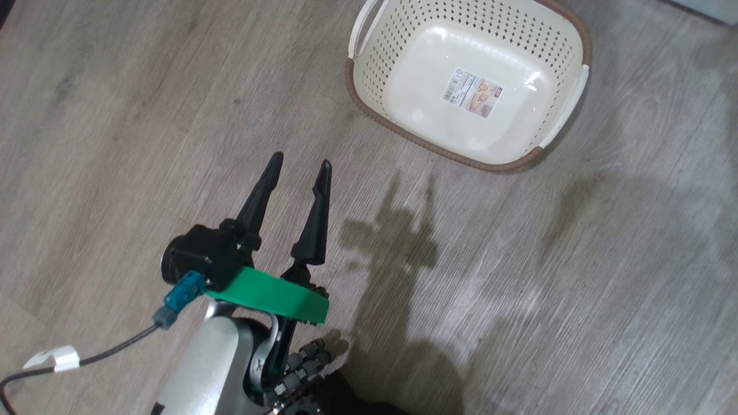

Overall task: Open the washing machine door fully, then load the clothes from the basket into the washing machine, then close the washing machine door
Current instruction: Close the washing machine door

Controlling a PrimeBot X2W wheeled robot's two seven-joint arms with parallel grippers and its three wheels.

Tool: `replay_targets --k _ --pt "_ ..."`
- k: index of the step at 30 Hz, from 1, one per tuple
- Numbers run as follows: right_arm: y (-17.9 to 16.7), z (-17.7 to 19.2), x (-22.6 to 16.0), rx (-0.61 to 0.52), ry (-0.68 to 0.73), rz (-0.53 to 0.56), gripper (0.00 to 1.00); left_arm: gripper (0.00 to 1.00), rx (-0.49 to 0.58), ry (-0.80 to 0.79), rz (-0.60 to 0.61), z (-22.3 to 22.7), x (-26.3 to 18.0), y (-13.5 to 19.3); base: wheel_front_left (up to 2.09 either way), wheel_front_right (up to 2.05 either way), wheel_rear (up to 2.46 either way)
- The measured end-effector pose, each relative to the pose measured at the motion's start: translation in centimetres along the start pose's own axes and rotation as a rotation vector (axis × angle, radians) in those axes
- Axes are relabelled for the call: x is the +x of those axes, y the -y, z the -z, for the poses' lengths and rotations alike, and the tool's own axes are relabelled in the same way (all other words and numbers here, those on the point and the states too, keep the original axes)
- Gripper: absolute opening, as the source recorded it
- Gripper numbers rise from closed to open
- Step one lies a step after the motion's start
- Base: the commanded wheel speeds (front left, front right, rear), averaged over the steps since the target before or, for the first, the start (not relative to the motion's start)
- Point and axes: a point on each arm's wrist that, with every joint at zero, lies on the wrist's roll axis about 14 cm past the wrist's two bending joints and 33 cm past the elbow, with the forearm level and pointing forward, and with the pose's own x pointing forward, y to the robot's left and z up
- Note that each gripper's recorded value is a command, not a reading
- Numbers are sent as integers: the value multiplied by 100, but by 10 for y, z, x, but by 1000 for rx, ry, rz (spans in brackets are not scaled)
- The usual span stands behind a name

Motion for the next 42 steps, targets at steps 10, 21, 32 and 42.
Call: replay_targets --k 10,21,32,42 --pt "20 3 7 -16 -1 58 0 100 5 -4 12 3 9 5 0 0 0" --pt "28 -34 -6 -18 68 96 0 100 -5 28 38 -6 10 12 0 0 0" --pt "-13 -69 -78 -13 96 28 0 100 7 157 92 -49 -3 16 0 0 0" --pt "-25 -106 -179 59 137 78 0 100 -42 244 184 -74 -28 38 0 0 0"
